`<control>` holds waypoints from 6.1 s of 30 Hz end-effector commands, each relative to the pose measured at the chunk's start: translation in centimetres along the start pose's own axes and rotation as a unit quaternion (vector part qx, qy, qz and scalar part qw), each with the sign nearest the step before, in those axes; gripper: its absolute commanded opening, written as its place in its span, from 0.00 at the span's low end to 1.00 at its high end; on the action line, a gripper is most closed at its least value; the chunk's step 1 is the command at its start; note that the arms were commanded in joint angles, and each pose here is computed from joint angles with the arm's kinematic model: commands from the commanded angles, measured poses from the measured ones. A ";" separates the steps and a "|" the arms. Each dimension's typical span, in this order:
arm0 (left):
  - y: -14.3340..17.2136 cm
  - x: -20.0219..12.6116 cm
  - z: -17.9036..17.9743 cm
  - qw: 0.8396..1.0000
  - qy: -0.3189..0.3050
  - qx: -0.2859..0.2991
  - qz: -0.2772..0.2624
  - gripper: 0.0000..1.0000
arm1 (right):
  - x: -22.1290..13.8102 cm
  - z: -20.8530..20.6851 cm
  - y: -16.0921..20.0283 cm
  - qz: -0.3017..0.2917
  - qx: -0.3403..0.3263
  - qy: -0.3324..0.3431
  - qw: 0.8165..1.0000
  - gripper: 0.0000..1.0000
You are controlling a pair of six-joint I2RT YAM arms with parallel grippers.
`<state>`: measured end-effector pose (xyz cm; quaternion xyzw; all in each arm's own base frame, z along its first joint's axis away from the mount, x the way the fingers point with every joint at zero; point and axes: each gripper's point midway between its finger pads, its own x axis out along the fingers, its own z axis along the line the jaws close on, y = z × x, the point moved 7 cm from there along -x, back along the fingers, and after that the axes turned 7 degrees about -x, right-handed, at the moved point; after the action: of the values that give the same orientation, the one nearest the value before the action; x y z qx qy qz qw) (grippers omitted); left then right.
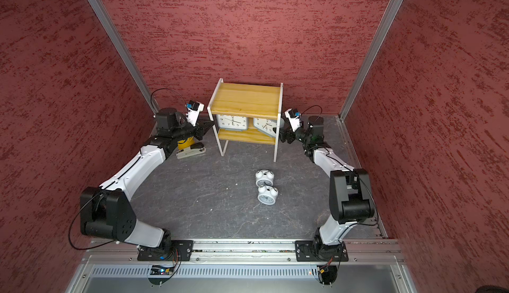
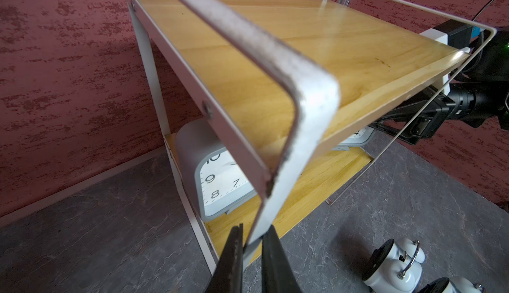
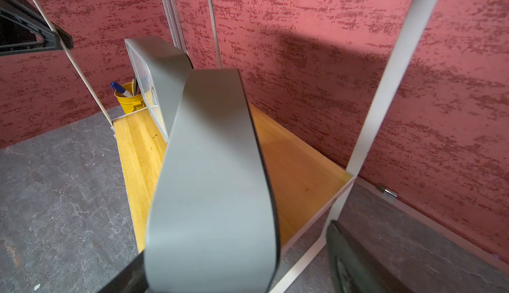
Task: Place the alarm clocks on the shelf by style
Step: Place the alarm on the shelf, then pick up the alarm from the center of the board.
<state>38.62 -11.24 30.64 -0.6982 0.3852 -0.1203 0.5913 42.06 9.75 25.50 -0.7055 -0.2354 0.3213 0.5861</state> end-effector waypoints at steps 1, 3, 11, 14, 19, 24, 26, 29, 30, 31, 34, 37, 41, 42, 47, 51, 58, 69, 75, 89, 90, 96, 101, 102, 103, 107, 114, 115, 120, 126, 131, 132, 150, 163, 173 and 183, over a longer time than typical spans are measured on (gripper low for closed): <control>-0.3 0.4 -0.8 0.999 0.027 -0.021 0.005 0.12 | -0.1 0.8 -1.6 -0.016 -0.029 0.004 0.999 0.82; -0.3 0.4 -0.9 0.999 0.029 -0.020 0.006 0.12 | -0.3 0.7 -1.7 -0.016 -0.032 0.012 0.999 0.81; -0.2 0.4 -1.0 0.999 0.031 -0.021 0.006 0.12 | -1.1 0.3 -1.8 -0.001 -0.041 0.067 0.997 0.80; -0.2 0.4 -1.0 0.999 0.033 -0.023 0.007 0.12 | -1.4 0.7 -2.0 -0.003 -0.044 0.058 0.997 0.81; -0.2 0.4 -1.1 0.999 0.036 -0.024 0.007 0.12 | -1.9 0.9 -2.1 -0.001 -0.040 0.059 0.997 0.83; -0.3 0.3 -1.3 0.999 0.037 -0.022 0.007 0.13 | -2.9 1.6 -2.4 0.002 -0.038 0.064 0.997 0.86; -0.3 0.2 -1.3 0.999 0.037 -0.022 0.007 0.13 | -3.2 1.9 -2.3 0.009 -0.034 0.065 0.997 0.86; -0.4 0.2 -1.4 0.999 0.038 -0.021 0.005 0.13 | -4.2 2.3 -2.6 0.012 -0.035 0.077 0.996 0.87; -0.4 0.2 -1.4 0.999 0.038 -0.021 0.005 0.13 | -4.4 2.5 -2.5 0.014 -0.034 0.080 0.996 0.86; -0.5 0.1 -1.4 0.999 0.038 -0.021 0.004 0.13 | -4.6 2.6 -2.4 0.016 -0.033 0.082 0.996 0.86; -0.5 0.1 -1.5 0.999 0.039 -0.021 0.005 0.13 | -4.9 2.9 -2.1 0.022 -0.027 0.082 0.996 0.83; -0.6 0.1 -1.5 0.999 0.041 -0.020 0.003 0.13 | -4.9 3.2 -2.0 0.022 -0.022 0.075 0.997 0.76; -0.5 0.2 -1.5 0.999 0.041 -0.020 0.003 0.13 | -4.6 3.4 -2.1 0.017 -0.019 0.060 0.998 0.63; -0.5 0.1 -1.5 0.999 0.041 -0.021 0.003 0.13 | -4.5 3.4 -2.1 0.018 -0.018 0.059 0.998 0.62; -0.4 0.2 -1.5 0.999 0.043 -0.022 0.004 0.13 | -3.7 3.0 -2.3 0.020 -0.018 0.064 0.998 0.60; -0.5 0.2 -1.6 0.999 0.043 -0.020 0.004 0.13 | -3.0 2.8 -2.4 0.022 -0.017 0.065 0.997 0.58; -0.4 0.3 -1.5 0.999 0.046 -0.022 0.005 0.13 | -2.0 2.0 -2.2 0.028 -0.015 0.080 0.996 0.54; -0.3 0.3 -1.5 0.999 0.047 -0.022 0.008 0.13 | -1.1 1.2 -2.0 0.037 -0.012 0.098 0.994 0.33; -0.3 0.4 -1.6 0.998 0.050 -0.023 0.009 0.13 | -0.3 1.2 -2.0 0.039 -0.020 0.071 0.996 0.31; -0.1 0.6 -1.9 0.998 0.064 -0.023 0.017 0.13 | 0.7 0.9 -1.9 0.044 -0.026 0.049 0.998 0.28; -0.2 0.5 -1.9 0.997 0.067 -0.023 0.018 0.13 | 0.7 0.9 -1.9 0.043 -0.027 0.048 0.998 0.28; -0.1 0.8 -2.4 0.996 0.086 -0.020 0.023 0.13 | 1.0 1.2 -1.8 0.042 -0.018 0.027 0.999 0.28; 0.0 0.9 -2.6 0.995 0.095 -0.020 0.026 0.13 | 1.1 1.3 -1.8 0.041 -0.017 0.020 0.999 0.29; 0.0 0.9 -2.7 0.995 0.096 -0.020 0.026 0.13 | 1.1 1.3 -1.8 0.040 -0.018 0.020 0.999 0.29; 0.0 0.9 -2.7 0.995 0.097 -0.020 0.027 0.13 | 1.1 1.2 -1.8 0.041 -0.018 0.021 0.999 0.29; 0.0 0.9 -2.7 0.995 0.099 -0.020 0.027 0.13 | 1.0 1.1 -1.8 0.042 -0.019 0.024 0.999 0.30; -0.1 0.9 -3.1 0.992 0.120 -0.022 0.028 0.13 | 1.3 1.5 -1.8 0.037 -0.017 0.000 0.999 0.33; -0.1 0.9 -3.2 0.992 0.123 -0.022 0.028 0.13 | 1.3 1.5 -1.8 0.037 -0.017 0.000 0.999 0.33; 0.0 1.0 -3.2 0.991 0.129 -0.024 0.030 0.14 | 1.4 1.5 -1.6 0.038 -0.018 -0.001 0.999 0.35; -0.3 0.7 -3.2 0.993 0.115 -0.017 0.027 0.18 | 0.5 1.1 -1.7 0.043 -0.028 0.043 0.998 0.45; -0.3 0.5 -3.4 0.993 0.115 -0.011 0.024 0.21 | -0.6 0.9 -2.0 0.046 -0.037 0.070 0.996 0.60; -0.3 0.4 -3.4 0.993 0.118 -0.011 0.024 0.22 | -0.8 0.8 -2.1 0.046 -0.037 0.076 0.995 0.62; -1.0 -2.0 -3.1 0.999 0.033 0.011 -0.003 0.68 | -6.5 1.7 -0.8 0.073 -0.020 0.158 0.985 0.84; 1.4 -6.5 -4.7 1.000 -0.015 0.012 0.007 0.71 | -11.0 8.3 0.8 0.069 0.045 0.086 0.993 0.82; 5.4 -6.7 -5.4 0.999 0.017 -0.013 0.035 0.69 | -9.6 14.9 3.8 0.100 0.084 -0.041 0.991 0.77; 5.2 -6.9 -5.3 0.999 0.020 -0.016 0.039 0.69 | -6.6 16.8 5.6 0.171 0.069 -0.087 0.979 0.61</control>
<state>28.90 -10.55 28.50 -0.6903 0.4293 -0.0909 0.5753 24.45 14.97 18.43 -0.6504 -0.1336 0.4977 0.5581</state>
